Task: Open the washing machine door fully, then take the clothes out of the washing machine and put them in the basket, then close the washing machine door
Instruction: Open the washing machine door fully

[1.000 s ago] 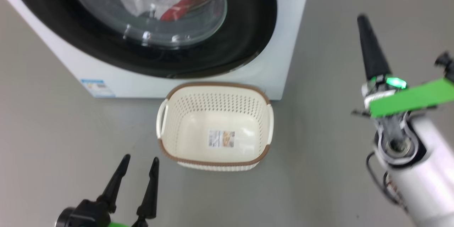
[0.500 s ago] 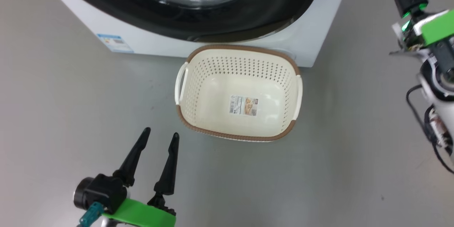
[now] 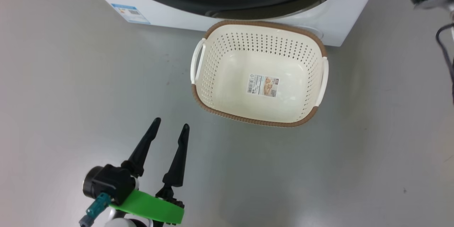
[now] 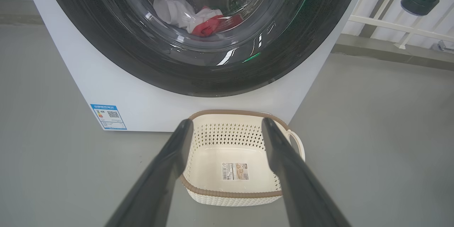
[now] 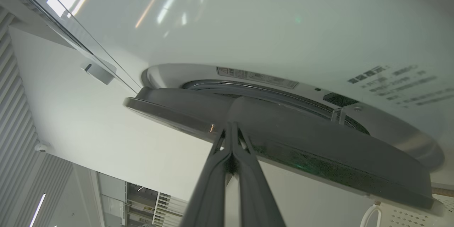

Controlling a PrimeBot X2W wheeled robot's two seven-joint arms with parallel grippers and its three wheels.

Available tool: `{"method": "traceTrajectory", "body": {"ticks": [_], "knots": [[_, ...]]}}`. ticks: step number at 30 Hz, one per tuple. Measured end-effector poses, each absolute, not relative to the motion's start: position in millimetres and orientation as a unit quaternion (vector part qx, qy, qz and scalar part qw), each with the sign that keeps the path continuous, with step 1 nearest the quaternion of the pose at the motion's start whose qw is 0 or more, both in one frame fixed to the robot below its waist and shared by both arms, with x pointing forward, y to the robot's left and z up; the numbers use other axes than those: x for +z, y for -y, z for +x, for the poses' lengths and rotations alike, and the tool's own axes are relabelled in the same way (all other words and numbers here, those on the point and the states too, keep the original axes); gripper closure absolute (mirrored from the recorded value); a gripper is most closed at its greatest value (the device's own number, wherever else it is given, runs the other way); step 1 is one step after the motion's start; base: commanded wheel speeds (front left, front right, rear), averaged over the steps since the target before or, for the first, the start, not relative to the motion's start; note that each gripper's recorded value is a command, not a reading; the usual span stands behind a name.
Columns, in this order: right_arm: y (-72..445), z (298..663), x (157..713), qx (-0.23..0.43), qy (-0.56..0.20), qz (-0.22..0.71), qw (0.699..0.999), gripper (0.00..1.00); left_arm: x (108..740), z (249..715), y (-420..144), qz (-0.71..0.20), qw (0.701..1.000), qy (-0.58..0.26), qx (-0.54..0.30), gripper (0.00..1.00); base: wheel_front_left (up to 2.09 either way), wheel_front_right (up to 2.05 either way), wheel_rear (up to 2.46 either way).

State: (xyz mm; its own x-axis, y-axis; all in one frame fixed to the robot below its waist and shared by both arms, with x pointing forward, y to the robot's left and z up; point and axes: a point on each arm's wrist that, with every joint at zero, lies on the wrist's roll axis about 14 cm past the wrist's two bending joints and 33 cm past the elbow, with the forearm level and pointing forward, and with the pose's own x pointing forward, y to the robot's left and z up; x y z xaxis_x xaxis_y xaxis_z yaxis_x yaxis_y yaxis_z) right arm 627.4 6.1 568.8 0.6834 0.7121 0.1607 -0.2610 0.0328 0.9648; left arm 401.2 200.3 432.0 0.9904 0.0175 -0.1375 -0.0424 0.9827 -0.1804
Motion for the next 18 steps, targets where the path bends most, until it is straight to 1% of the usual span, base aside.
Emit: {"method": "traceTrajectory", "body": {"ticks": [7, 13, 18], "knots": [[-17.7, 647.0, 573.0, 0.370, -0.198, 0.600, 0.682, 1.00, 424.9, 406.0, -201.7, -0.092, 0.993, -0.076, 0.018, 0.00, 0.00, 0.00, 0.00], [-30.5, 659.6, 558.8, 0.373, -0.226, 0.579, 0.688, 1.00, 418.6, 409.5, -205.1, -0.096, 0.992, -0.084, 0.024, 0.00, 0.00, 0.00, 0.00], [-37.9, 662.8, 555.5, 0.380, -0.239, 0.564, 0.693, 1.00, 415.1, 409.7, -204.9, -0.097, 0.991, -0.088, 0.026, 0.00, 0.00, 0.00, 0.00]]}}
